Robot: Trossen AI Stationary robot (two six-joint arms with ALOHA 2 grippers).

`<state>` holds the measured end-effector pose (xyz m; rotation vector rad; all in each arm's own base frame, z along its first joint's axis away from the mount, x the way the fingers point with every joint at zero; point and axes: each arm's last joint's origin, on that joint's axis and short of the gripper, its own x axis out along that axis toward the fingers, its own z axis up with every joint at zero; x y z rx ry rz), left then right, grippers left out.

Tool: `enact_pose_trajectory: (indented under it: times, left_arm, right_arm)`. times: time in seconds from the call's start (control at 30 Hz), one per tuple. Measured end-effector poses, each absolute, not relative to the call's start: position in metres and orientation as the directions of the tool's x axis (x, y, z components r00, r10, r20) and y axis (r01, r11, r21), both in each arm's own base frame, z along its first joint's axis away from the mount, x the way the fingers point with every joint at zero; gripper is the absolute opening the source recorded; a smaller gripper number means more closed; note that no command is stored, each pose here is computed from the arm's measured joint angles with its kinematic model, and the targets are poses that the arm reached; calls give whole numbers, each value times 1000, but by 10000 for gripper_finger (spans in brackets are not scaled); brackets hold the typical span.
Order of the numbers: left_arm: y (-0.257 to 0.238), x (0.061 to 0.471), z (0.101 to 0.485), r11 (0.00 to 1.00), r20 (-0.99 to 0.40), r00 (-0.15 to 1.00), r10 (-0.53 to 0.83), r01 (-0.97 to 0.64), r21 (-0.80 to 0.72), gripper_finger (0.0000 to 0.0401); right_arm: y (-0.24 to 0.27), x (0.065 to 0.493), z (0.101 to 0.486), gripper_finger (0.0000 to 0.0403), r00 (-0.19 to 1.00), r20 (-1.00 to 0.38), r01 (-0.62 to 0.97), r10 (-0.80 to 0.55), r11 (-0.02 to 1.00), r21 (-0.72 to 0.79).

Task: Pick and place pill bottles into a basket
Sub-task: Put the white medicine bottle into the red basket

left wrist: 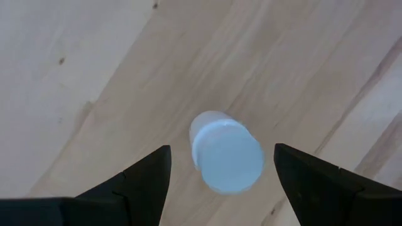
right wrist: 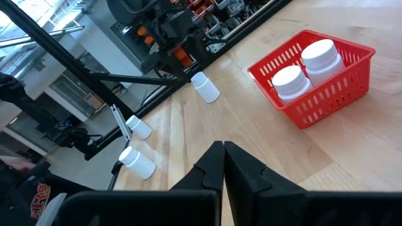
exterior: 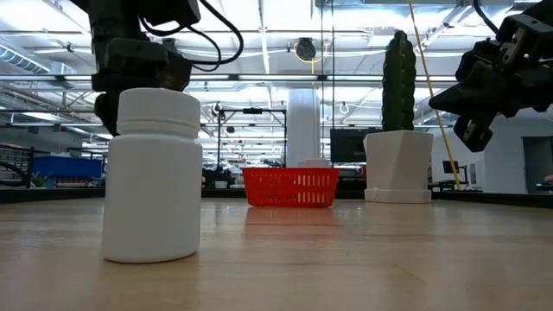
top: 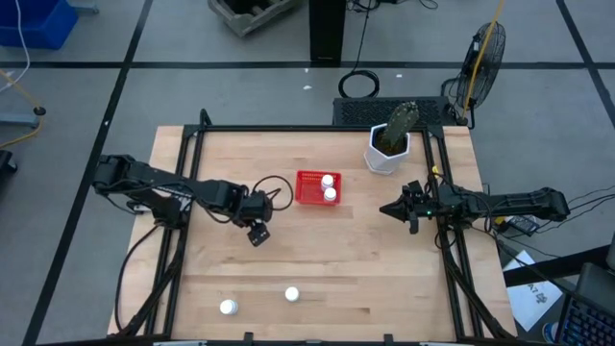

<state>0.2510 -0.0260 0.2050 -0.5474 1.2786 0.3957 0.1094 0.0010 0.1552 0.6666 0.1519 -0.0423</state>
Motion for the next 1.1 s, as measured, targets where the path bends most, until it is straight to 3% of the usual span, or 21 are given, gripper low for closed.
enact_pose_trajectory:
  times: [0.83,1.1]
  left_arm:
    - [-23,248,199,809,-972,232,-41,-563,-169,280]
    - [-24,250,199,810,-966,250,-66,-553,-198,208]
  right_arm:
    - [1,109,155,4,988,-154,88,10,785,613]
    - [1,109,155,4,988,-154,88,9,785,613]
